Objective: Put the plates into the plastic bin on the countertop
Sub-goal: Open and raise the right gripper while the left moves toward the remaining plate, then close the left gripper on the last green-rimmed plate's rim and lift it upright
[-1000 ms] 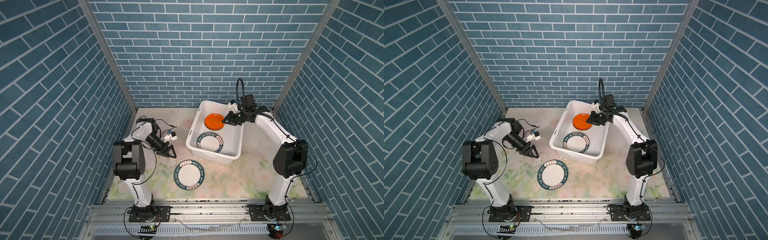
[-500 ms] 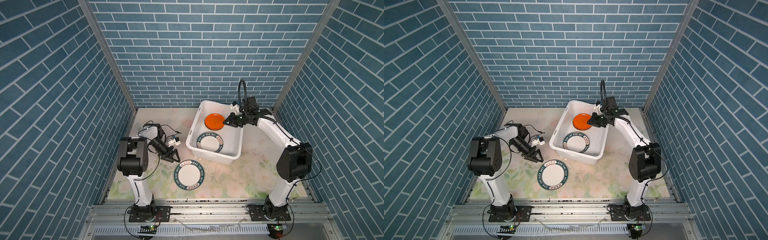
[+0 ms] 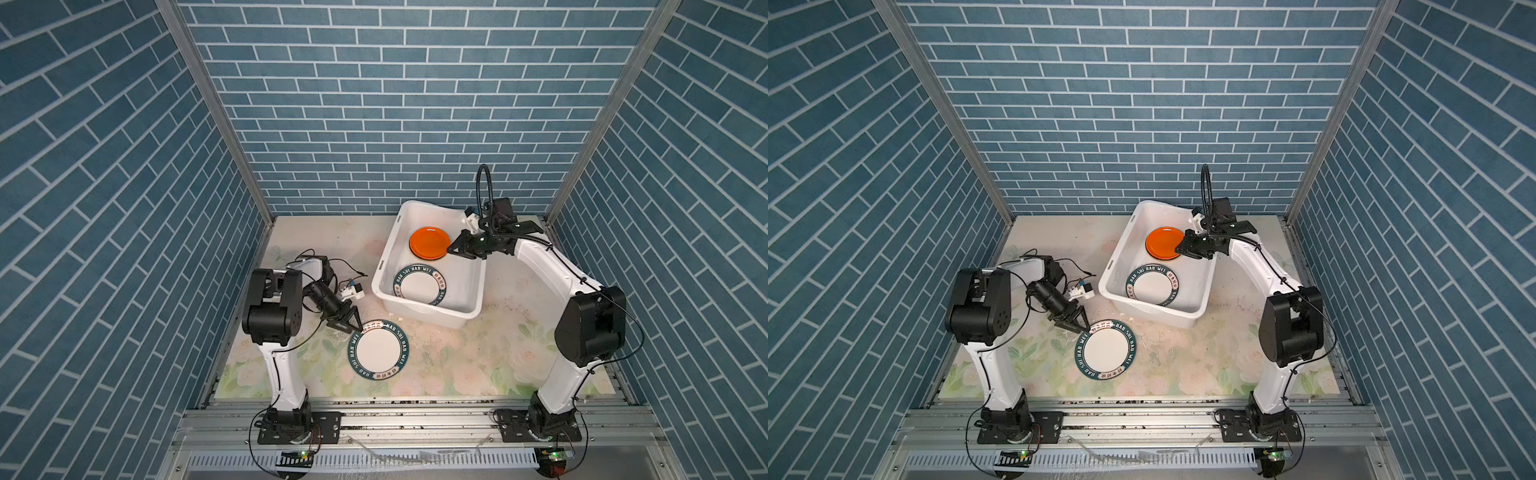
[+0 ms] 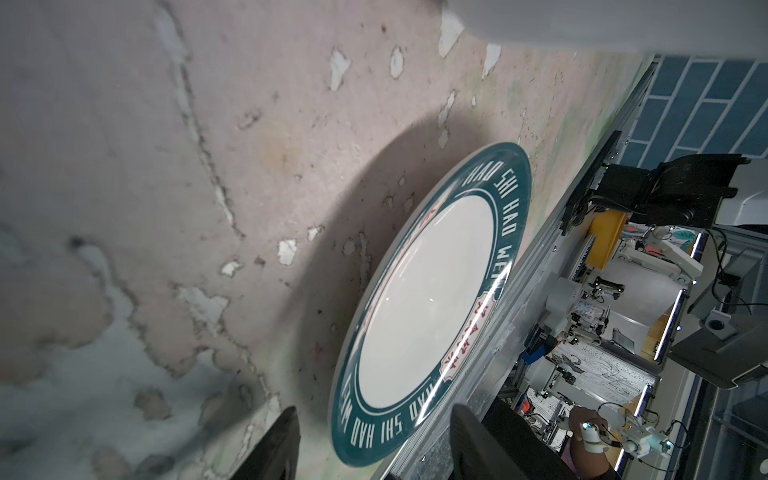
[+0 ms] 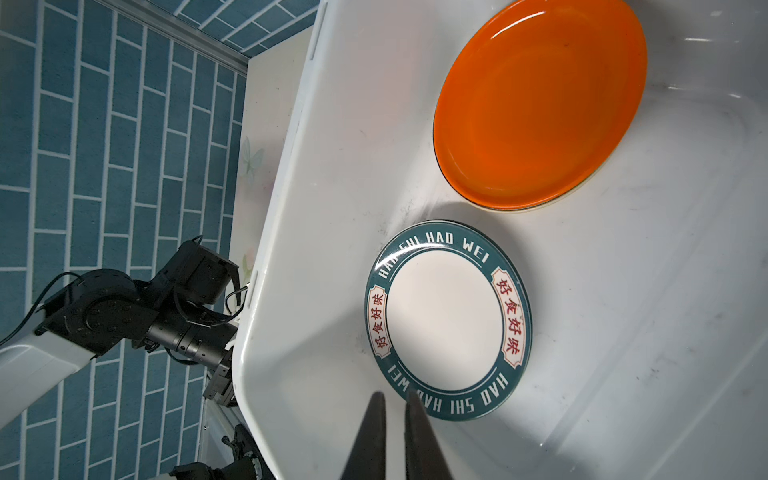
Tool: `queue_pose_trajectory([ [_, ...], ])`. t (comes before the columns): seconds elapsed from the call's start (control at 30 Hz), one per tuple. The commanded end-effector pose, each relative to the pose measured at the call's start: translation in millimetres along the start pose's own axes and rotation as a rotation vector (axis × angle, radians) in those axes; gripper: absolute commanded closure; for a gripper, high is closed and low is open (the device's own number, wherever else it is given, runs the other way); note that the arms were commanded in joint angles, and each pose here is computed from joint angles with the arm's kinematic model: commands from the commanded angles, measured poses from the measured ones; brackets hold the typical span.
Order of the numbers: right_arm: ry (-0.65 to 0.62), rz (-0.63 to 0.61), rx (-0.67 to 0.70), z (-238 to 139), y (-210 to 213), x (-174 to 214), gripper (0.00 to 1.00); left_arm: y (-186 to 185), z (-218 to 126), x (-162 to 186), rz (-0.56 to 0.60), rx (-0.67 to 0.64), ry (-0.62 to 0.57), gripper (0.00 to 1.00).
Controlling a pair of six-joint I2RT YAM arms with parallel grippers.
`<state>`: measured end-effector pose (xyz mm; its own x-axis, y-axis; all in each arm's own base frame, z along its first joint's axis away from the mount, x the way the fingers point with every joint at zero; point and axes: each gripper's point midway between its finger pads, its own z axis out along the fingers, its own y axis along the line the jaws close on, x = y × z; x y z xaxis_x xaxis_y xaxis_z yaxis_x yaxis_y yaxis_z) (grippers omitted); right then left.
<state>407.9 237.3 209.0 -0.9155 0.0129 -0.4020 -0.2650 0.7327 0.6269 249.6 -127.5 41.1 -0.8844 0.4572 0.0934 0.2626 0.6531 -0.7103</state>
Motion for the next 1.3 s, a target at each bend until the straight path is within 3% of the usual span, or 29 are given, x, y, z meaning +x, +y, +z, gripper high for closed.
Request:
queue_pose_trajectory([
  [0.0,-0.033,0.002,-0.004,-13.6,7.3,-1.3,0.88,-2.8,10.5,1.2,-0.005,0.028,0.016,0.43],
  [0.4,-0.03,0.012,0.003,-14.1,3.3,5.4,0.89,-4.3,17.3,1.3,-0.005,0.045,0.04,0.53],
  [0.53,-0.03,0.016,0.005,-13.4,1.9,7.1,0.89,-4.1,18.8,2.2,-0.002,0.052,0.048,0.61],
  [0.93,-0.032,0.021,0.006,-11.6,-0.2,8.4,0.9,-0.7,23.7,3.2,-0.016,0.071,0.073,0.66],
  [1.27,-0.035,0.022,0.0,-9.0,-1.1,6.0,0.9,-3.2,21.5,3.4,-0.015,0.078,0.073,0.83],
])
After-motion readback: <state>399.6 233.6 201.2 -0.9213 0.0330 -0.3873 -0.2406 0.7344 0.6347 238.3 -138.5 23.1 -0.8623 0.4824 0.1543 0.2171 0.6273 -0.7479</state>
